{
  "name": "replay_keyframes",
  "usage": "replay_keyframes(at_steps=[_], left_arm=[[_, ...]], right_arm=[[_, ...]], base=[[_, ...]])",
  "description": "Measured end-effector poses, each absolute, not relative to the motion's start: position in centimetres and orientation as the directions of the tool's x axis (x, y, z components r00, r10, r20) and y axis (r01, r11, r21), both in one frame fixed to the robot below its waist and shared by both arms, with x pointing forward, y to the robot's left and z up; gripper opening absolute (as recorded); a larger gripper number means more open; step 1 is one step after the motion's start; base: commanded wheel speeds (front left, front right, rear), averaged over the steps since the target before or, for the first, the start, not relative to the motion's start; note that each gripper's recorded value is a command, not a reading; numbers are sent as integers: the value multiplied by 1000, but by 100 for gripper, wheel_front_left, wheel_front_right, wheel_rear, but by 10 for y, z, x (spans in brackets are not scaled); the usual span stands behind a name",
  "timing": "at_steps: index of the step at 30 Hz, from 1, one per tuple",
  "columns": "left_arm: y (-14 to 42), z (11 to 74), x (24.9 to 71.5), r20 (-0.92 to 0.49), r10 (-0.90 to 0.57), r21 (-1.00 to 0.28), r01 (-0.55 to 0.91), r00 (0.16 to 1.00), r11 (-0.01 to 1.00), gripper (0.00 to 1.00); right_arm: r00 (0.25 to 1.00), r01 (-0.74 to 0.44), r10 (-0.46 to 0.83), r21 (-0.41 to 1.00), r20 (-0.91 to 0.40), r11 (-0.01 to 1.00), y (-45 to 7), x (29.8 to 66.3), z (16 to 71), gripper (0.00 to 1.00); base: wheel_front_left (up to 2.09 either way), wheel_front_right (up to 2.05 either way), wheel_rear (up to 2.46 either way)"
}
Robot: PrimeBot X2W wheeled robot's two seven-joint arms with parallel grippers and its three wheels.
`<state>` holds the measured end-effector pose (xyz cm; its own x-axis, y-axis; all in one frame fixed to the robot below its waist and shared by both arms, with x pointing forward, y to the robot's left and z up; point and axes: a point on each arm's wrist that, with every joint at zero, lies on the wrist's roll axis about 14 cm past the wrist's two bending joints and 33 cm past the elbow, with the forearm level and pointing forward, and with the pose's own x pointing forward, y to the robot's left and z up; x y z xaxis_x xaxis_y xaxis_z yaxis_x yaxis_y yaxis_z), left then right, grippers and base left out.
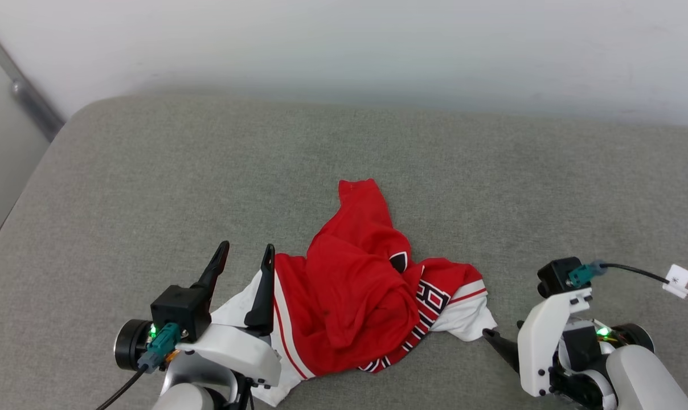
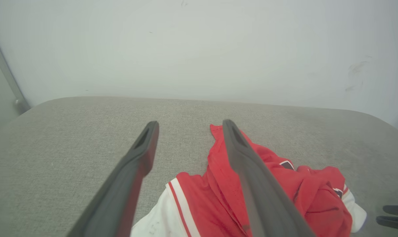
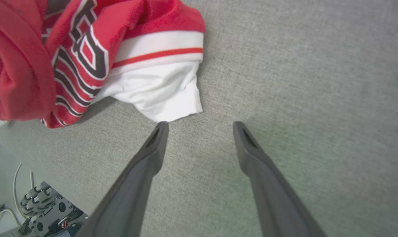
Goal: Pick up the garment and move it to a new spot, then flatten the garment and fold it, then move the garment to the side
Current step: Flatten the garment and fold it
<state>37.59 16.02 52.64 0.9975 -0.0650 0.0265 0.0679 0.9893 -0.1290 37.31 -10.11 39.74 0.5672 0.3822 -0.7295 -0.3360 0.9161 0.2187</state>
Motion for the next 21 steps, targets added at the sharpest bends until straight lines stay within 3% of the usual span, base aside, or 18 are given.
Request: replay_keyframes(at_steps=[11,12,13,17,21], left_arm=[[170,506,386,-22,-27,-137,23,999,990,100],[171,504,386,-24,-22,-137,19,999,990,100],[172,503,385,-28,-18,-136,14,999,991,100],[172,503,387,-25,-18,-140,14,1000,990,100],[167,505,387,-16,-34,-141,32,999,989,100]], right_arm=[[372,-402,402,245,-836,882,-69,382,356,100],[360,-404,403,248,-841,880,-69,382,355,31],[358,-407,406,251,-841,878,-68,383,355,0],[412,-410,426,253,-806,876,-68,389,367,0],[545,-404,426,218,-722,888,-80,411,402,0]], base=[[0,0,0],[0,0,0],[0,0,0],[0,0,0],[0,0,0]])
